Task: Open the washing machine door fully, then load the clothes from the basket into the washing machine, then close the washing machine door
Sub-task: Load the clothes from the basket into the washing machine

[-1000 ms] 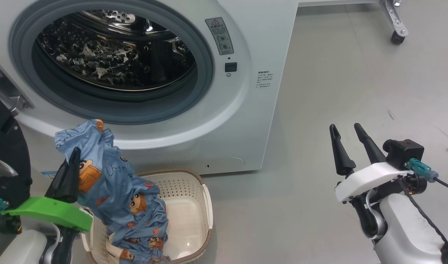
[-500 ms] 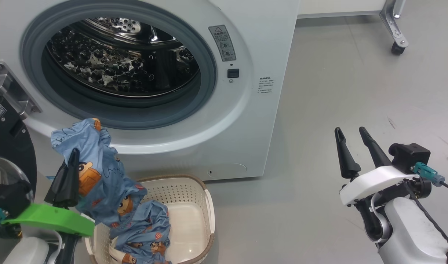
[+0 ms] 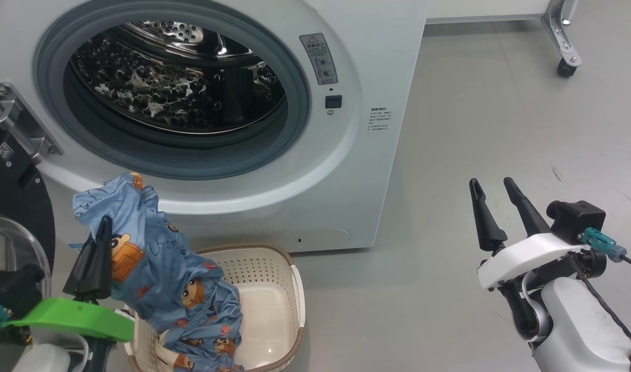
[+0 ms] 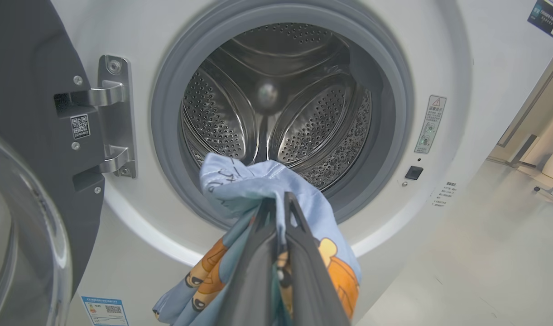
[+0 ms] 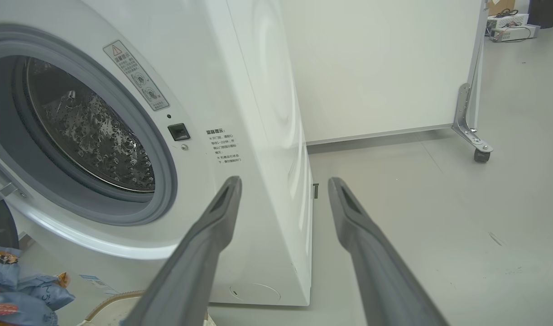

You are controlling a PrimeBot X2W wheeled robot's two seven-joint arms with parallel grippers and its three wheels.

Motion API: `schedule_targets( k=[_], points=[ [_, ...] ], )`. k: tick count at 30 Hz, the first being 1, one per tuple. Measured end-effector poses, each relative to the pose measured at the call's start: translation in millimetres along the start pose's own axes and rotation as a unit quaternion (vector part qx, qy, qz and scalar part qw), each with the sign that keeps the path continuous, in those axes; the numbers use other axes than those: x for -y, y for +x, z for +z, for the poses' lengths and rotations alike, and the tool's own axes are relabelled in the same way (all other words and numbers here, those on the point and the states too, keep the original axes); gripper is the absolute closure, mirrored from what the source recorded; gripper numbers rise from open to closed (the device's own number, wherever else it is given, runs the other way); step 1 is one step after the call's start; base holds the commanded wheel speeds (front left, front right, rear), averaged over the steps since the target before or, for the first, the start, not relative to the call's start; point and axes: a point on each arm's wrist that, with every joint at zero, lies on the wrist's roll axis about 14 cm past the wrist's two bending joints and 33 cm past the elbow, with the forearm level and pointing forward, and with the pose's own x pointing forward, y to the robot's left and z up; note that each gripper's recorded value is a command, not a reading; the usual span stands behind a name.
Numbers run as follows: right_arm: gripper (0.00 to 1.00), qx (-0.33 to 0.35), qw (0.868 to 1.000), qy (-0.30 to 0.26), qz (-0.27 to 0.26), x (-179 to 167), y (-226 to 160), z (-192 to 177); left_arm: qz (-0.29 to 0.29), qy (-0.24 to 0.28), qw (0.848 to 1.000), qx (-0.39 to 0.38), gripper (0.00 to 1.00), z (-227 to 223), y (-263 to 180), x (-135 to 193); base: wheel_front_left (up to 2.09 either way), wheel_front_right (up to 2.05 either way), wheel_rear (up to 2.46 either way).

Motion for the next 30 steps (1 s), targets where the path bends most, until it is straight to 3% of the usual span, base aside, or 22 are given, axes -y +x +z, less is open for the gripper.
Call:
schedule_targets(
  k=[15, 30],
  points=[
    [0.00, -0.006, 1.000, 0.001, 0.002, 1.4, 0.1, -4.2, -0.005, 0.024, 1.000, 0.017, 1.00, 11.0, 10.0, -2.9, 0.00, 0.00, 0.00],
    [0.00, -0.031, 0.999, 0.004, -0.005, 9.2, 0.3, -23.2, -0.046, 0.038, 0.996, 0.062, 1.00, 39.0, 74.2, 4.7, 0.00, 0.00, 0.00]
  ],
)
